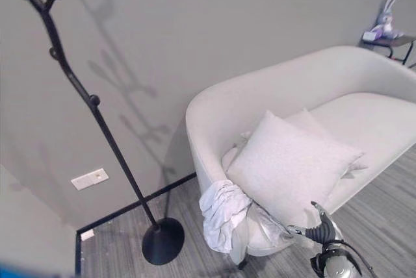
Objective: Hang the clothes on the sofa on the clothes rack.
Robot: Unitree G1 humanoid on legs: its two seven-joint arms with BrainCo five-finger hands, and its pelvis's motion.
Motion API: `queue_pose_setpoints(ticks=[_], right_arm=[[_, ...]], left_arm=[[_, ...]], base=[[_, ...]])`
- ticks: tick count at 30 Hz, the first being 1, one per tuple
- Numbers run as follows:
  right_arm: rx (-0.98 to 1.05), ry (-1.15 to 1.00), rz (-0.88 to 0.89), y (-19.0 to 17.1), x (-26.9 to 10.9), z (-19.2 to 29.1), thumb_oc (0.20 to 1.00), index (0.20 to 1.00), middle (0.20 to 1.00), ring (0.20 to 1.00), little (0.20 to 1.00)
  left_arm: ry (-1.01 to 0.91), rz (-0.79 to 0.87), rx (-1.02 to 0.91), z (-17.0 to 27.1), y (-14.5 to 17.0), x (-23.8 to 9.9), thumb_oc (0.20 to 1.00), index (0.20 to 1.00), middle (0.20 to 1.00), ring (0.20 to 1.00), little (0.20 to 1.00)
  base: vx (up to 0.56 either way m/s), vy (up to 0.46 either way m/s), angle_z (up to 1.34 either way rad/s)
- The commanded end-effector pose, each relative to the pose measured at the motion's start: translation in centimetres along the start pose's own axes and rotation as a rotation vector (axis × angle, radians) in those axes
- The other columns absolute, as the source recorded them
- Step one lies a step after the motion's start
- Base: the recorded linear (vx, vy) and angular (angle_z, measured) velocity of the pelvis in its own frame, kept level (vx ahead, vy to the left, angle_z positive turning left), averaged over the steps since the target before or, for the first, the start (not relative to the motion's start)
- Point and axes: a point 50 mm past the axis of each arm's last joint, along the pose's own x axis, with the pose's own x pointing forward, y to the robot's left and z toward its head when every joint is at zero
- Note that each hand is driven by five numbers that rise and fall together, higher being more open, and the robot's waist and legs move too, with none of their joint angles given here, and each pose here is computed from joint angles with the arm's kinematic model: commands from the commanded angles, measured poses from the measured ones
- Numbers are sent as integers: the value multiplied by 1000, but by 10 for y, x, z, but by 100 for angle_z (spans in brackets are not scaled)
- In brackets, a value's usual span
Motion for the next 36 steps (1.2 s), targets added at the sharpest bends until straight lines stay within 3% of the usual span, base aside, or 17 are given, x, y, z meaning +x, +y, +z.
queue_pose_setpoints(ticks=[1,2,4,13,29,36], right_arm=[[-50,-105,40,5,0,16,1000,1000,1000,1000,1000],[-228,-129,81,1,2,15,1000,1000,1000,1000,1000],[-347,-197,123,-10,2,19,1000,1000,1000,1000,1000],[-673,-321,66,8,17,26,1000,1000,1000,1000,1000],[-847,-298,35,70,40,20,1000,1000,1000,1000,1000],[-909,-234,-57,57,56,24,1000,1000,1000,1000,1000]], left_arm=[[-71,87,9,28,30,2,1000,1000,1000,1000,1000],[-43,120,-50,18,40,-1,1000,1000,1000,1000,1000],[-38,100,-14,14,40,-1,1000,1000,1000,1000,1000],[-33,56,103,6,26,-1,1000,1000,1000,1000,1000],[-98,79,136,13,12,0,1000,1000,1000,1000,1000],[-163,58,161,32,2,2,1000,1000,1000,1000,1000]], base=[[111,-309,25],[134,-386,26],[84,-331,38],[49,-115,24],[61,-28,18],[-3,19,28]])
